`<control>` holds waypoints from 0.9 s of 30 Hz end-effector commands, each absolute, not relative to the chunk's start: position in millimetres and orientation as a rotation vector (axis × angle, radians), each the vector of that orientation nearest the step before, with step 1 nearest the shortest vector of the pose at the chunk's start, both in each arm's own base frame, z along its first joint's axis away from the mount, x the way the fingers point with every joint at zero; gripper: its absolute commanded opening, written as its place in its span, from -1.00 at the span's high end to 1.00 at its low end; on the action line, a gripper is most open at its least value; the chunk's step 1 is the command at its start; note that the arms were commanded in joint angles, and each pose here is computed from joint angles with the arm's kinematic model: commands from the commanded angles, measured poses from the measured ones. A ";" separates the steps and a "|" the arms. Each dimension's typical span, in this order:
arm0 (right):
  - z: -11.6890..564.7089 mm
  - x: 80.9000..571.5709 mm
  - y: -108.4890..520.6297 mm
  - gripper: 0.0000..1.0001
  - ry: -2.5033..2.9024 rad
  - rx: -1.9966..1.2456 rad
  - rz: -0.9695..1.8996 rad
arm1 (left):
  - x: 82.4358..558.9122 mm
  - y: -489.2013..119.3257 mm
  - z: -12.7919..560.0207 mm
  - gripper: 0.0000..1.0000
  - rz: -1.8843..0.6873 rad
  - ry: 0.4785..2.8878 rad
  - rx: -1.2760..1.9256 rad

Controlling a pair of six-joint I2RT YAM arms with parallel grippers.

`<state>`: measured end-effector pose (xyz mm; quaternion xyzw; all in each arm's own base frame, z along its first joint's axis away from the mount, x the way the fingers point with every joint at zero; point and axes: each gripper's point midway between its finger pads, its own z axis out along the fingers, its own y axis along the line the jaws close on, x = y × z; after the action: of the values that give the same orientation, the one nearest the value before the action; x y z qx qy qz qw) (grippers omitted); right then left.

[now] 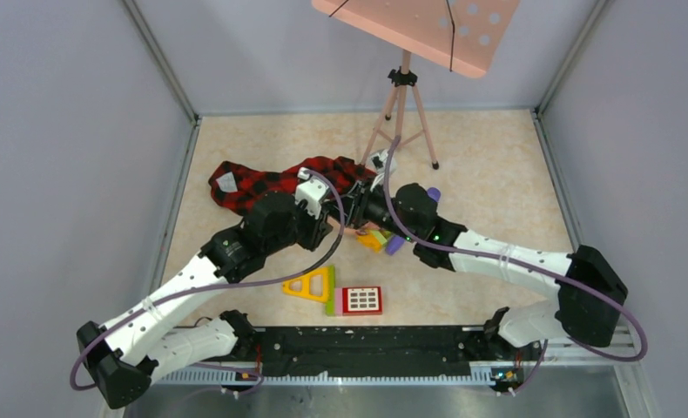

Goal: Paint the nails

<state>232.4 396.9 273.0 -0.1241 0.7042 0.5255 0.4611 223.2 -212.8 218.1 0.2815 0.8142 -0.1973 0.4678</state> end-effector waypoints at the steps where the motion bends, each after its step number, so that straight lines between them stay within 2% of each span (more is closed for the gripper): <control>1: 284.1 217.7 378.0 0.43 1.697 -0.349 1.216 | 238.1 -234.6 294.9 1.00 -0.602 1.734 0.615; 3: 290.4 219.9 364.0 0.16 1.661 -0.334 1.163 | 235.7 -237.6 292.8 1.00 -0.615 1.743 0.640; 7: 309.2 213.7 341.3 -0.53 1.558 -0.354 1.126 | 232.9 -243.1 290.9 1.00 -0.641 1.750 0.668; 11: 316.4 205.9 322.8 -0.82 1.487 -0.399 1.112 | 230.6 -247.1 288.5 1.00 -0.664 1.759 0.687; 17: 306.5 203.8 298.3 -0.93 1.414 -0.464 1.195 | 209.2 -266.0 295.2 1.00 -0.829 1.711 0.788; 22: 326.3 147.0 291.8 -0.93 1.129 -0.724 1.405 | 171.4 -288.9 307.0 1.00 -1.132 1.627 0.950; 27: 352.8 106.5 284.4 -0.92 0.939 -0.871 1.496 | 131.1 -297.0 320.7 1.00 -1.373 1.493 1.114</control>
<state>162.2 296.6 290.4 -0.2793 0.5496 0.5802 0.5323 172.8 -283.4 276.6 0.3771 0.6952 -0.4399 0.4253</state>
